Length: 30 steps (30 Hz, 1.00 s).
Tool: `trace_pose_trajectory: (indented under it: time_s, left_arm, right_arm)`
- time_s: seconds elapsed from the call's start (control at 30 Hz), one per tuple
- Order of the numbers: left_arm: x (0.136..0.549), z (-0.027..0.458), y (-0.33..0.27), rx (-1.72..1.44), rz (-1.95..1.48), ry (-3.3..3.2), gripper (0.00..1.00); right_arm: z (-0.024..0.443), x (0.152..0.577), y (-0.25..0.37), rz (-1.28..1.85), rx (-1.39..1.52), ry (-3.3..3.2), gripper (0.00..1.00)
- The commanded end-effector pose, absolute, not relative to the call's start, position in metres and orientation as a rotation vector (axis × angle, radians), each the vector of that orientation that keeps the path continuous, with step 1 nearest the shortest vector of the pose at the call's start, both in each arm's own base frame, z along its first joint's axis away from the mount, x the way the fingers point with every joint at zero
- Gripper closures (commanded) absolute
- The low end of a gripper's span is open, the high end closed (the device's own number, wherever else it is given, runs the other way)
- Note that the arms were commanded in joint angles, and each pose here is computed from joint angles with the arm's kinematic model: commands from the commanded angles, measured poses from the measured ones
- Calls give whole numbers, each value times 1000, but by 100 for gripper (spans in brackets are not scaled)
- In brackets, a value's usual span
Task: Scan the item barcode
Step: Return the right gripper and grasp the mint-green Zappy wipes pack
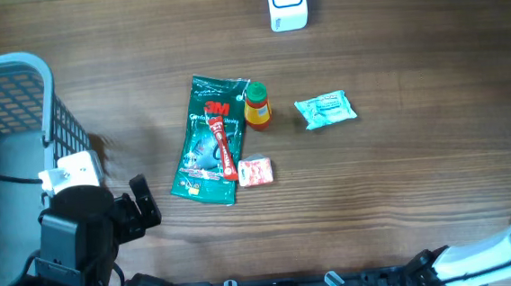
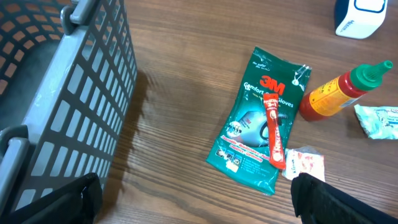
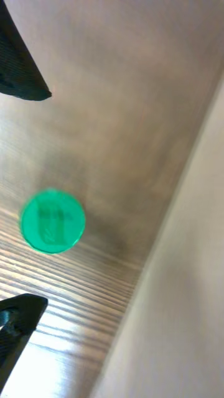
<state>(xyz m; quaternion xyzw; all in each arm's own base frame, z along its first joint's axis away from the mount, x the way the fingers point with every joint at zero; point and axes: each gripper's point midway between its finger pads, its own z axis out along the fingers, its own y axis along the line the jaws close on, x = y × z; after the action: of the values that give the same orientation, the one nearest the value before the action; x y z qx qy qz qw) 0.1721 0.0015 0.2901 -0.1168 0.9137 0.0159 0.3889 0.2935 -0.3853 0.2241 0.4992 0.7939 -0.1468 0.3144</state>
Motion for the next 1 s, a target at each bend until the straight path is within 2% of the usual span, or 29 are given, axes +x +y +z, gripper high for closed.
trace_pose_trajectory:
  time_s: [0.0, 0.07, 0.13, 0.23, 0.3, 0.33, 0.37, 0.5, 0.63, 0.83, 0.97]
  left_arm:
    - [172, 292, 3, -290, 49, 2313, 0]
    - [172, 292, 3, -290, 49, 2313, 0]
    - [172, 292, 3, -290, 49, 2313, 0]
    - [172, 292, 3, -290, 49, 2313, 0]
    - [172, 292, 3, -290, 49, 2313, 0]
    - [172, 292, 3, -290, 48, 2313, 0]
    - [172, 292, 3, -290, 49, 2313, 0]
    - [172, 292, 3, -290, 49, 2313, 0]
    - [172, 292, 3, -290, 49, 2313, 0]
    - [172, 292, 3, -290, 49, 2313, 0]
    - [172, 292, 3, -290, 49, 2313, 0]
  right_arm:
    - [316, 314, -310, -225, 1190, 1949, 0]
    - [337, 351, -210, 237, 1014, 2003, 0]
    - [323, 373, -114, 633, 835, 2157, 3]
    - [271, 387, -36, 752, 700, 2365, 71]
    - [209, 401, 27, 697, 543, 2535, 91]
    - [186, 405, 49, 681, 508, 2579, 95]
    - [153, 414, 82, 653, 421, 2631, 95]
    - [88, 431, 145, 545, 247, 2712, 95]
    - [33, 427, 151, 352, 296, 2800, 95]
    - [12, 405, 136, 202, 376, 2898, 95]
    - [50, 422, 149, 307, 343, 2835, 96]
